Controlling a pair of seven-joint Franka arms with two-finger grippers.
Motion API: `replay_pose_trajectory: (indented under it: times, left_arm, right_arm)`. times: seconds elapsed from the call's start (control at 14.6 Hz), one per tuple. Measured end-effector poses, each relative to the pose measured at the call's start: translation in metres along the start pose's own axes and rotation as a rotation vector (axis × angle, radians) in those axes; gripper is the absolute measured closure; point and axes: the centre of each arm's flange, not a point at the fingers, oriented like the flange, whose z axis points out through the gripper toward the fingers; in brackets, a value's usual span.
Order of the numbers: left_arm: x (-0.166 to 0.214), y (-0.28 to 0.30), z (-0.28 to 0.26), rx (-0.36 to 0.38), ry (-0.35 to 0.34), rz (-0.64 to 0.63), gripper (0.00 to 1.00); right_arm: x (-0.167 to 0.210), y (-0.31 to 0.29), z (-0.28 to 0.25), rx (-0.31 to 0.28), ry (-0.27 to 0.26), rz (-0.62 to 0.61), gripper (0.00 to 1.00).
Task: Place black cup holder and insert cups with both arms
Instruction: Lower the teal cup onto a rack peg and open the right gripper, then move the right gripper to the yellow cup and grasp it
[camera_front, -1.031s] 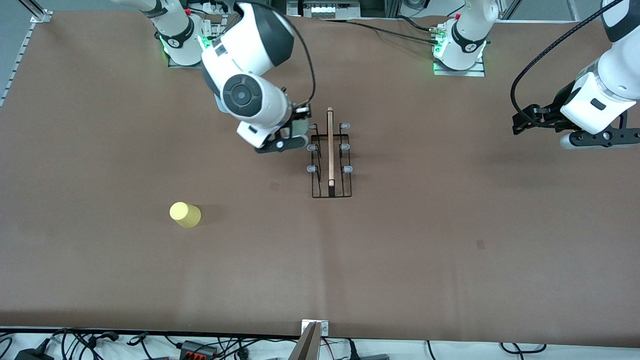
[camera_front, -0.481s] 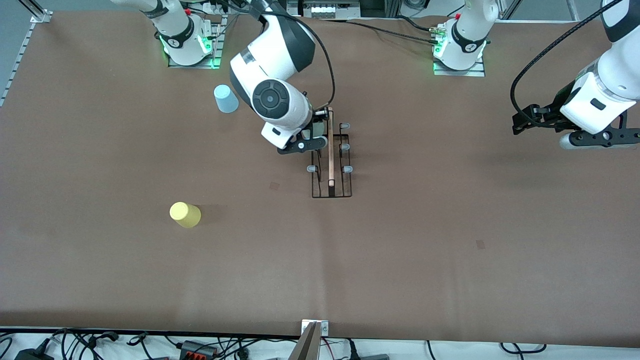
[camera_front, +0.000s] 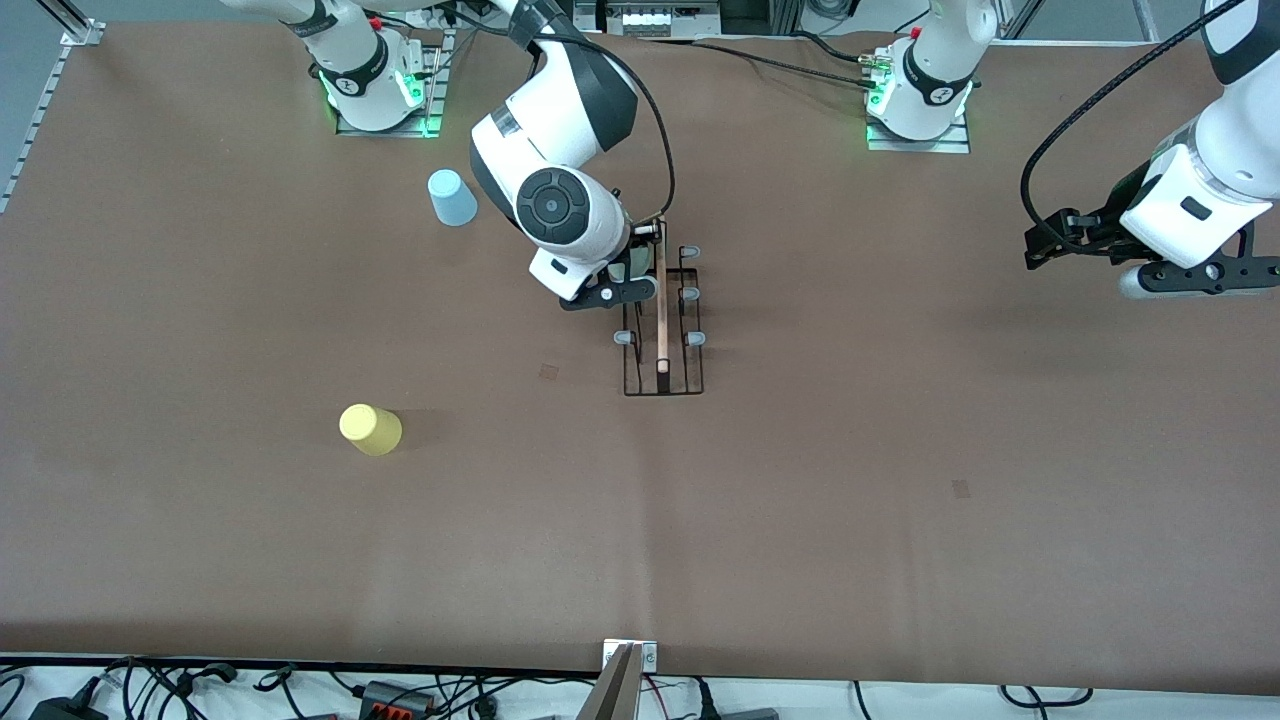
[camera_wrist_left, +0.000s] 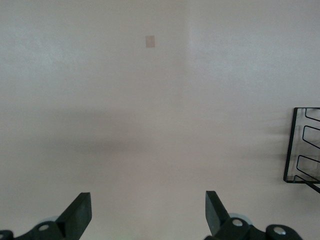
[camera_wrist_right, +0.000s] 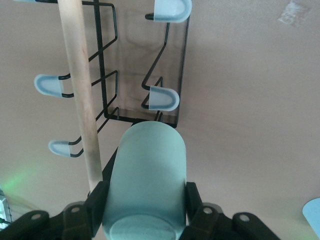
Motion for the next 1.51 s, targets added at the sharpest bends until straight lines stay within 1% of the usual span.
replay_pose_trajectory:
  times: [0.41, 0.48, 0.55, 0.62, 0.69, 0.76, 0.82, 1.1, 1.17, 1.24, 1.37, 1.51]
  left_arm:
    - [0.0, 0.0, 0.0, 0.0, 0.0, 0.0, 0.0]
    - [0.0, 0.0, 0.0, 0.0, 0.0, 0.0, 0.0]
    - [0.0, 0.0, 0.0, 0.0, 0.0, 0.0, 0.0]
    - [0.0, 0.0, 0.0, 0.0, 0.0, 0.0, 0.0]
    - [0.0, 0.0, 0.0, 0.0, 0.0, 0.0, 0.0]
    - [0.0, 0.0, 0.0, 0.0, 0.0, 0.0, 0.0]
    - [0.0, 0.0, 0.0, 0.0, 0.0, 0.0, 0.0]
    - [0.0, 0.0, 0.0, 0.0, 0.0, 0.0, 0.0]
    - [0.0, 0.0, 0.0, 0.0, 0.0, 0.0, 0.0]
    - [0.0, 0.0, 0.0, 0.0, 0.0, 0.0, 0.0]
    - [0.0, 0.0, 0.0, 0.0, 0.0, 0.0, 0.0]
    - [0.0, 0.0, 0.0, 0.0, 0.0, 0.0, 0.0]
  right_arm:
    - [0.004, 0.002, 0.009, -0.009, -0.01, 0.006, 0.33]
    - [0.005, 0.003, 0.01, -0.011, -0.011, 0.008, 0.3]
    - [0.005, 0.003, 0.01, -0.012, -0.011, 0.009, 0.3]
    - [0.006, 0.004, 0.01, -0.012, -0.01, 0.013, 0.24]
    - [0.006, 0.005, 0.009, -0.012, -0.008, 0.02, 0.16]
    - [0.007, 0.005, 0.008, -0.011, -0.007, 0.028, 0.05]
    - [0.006, 0.004, 0.007, -0.01, -0.005, 0.034, 0.0]
    - [0.009, 0.006, 0.0, -0.004, 0.008, 0.043, 0.0]
    - [0.011, 0.007, -0.008, -0.002, 0.025, 0.044, 0.0]
    - [0.014, 0.01, -0.024, -0.004, 0.059, 0.045, 0.0]
    - [0.022, 0.027, -0.063, -0.024, 0.147, 0.06, 0.0]
    - [0.033, 0.065, -0.103, -0.063, 0.225, 0.113, 0.0]
